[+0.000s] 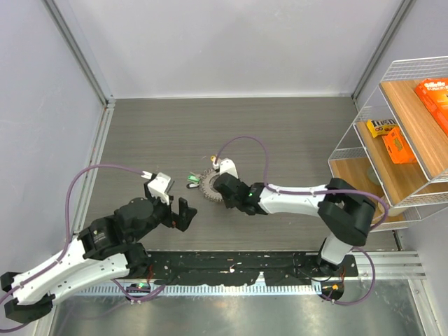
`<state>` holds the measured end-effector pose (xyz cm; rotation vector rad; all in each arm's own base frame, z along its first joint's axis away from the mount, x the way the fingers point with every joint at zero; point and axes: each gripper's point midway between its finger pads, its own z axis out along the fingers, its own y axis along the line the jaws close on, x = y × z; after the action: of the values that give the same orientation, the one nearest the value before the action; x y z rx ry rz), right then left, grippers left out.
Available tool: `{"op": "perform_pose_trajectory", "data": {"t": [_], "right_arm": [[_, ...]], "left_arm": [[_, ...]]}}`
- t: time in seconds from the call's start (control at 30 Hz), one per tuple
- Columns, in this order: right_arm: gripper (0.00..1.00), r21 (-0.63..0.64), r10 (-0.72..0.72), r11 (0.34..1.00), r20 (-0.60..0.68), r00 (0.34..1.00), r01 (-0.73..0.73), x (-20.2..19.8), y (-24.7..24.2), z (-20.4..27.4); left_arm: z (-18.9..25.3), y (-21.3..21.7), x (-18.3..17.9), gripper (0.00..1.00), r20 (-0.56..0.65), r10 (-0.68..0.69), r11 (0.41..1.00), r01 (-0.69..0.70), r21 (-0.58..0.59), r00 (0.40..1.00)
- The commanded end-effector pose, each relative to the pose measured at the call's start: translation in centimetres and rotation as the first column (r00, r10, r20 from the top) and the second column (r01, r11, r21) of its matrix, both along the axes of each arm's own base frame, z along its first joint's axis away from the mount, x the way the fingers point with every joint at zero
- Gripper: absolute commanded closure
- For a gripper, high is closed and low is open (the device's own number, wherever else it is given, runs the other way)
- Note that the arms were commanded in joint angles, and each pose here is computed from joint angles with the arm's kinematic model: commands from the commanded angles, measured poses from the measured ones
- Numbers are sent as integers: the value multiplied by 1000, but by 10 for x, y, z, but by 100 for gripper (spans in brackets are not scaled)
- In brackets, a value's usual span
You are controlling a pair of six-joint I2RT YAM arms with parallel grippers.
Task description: Put the keys on the keyring
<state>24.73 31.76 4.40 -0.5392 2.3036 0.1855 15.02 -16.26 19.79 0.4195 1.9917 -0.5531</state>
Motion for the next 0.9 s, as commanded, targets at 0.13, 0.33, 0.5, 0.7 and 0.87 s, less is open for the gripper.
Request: {"op": "perform_pose_trajectory", "data": {"t": [0.13,0.33,0.5,0.7,0.87], "right_arm": [[95,367,110,923,37,993,-116,-20,38,85],[95,554,155,818,48,987,-155,-36,53,132],[94,640,140,756,44,989,-136,-39,58,159],[95,728,70,685,-11,998,-40,-37,60,185],[95,762,-1,647,-45,999,35,-33,56,203]], "left_arm": [[38,-19,-15,1,72,-124,979,134,-156,990],[57,-29,-31,1,143,-231,937,259,-236,962],[73,-30,-39,1,217,-262,904,318,-285,940],[73,-36,-38,5,253,-269,890,340,-304,929],[63,-39,-27,8,264,-246,912,315,-262,932]]}}
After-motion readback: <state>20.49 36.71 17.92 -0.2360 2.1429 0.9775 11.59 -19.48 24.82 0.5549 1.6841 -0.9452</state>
